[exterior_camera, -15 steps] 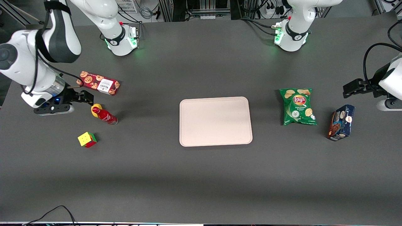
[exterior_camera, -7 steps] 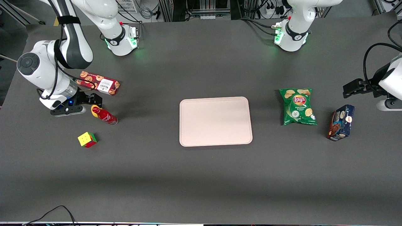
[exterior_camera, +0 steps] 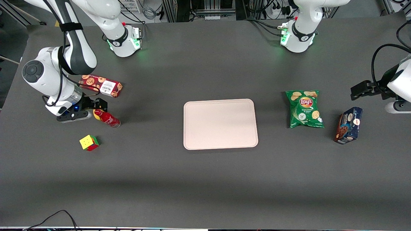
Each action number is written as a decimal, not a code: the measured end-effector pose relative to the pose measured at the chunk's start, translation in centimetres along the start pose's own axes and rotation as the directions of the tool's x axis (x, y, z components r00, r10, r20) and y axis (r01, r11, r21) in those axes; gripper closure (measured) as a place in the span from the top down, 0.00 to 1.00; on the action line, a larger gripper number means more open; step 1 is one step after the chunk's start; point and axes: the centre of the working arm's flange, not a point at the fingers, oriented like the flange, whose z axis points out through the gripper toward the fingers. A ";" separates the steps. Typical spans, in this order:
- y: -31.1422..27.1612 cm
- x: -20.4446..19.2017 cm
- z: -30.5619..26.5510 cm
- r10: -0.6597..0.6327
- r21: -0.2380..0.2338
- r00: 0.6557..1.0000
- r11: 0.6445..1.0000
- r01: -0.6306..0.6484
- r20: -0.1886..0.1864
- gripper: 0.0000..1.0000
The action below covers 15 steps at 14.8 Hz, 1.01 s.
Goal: Place coke bottle on tray
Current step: 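Lower the open right gripper around the bottle cap and close it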
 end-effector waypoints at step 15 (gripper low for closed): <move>0.0 0.2 1.4 -0.005 0.020 1.000 1.000 0.004 0.008 0.70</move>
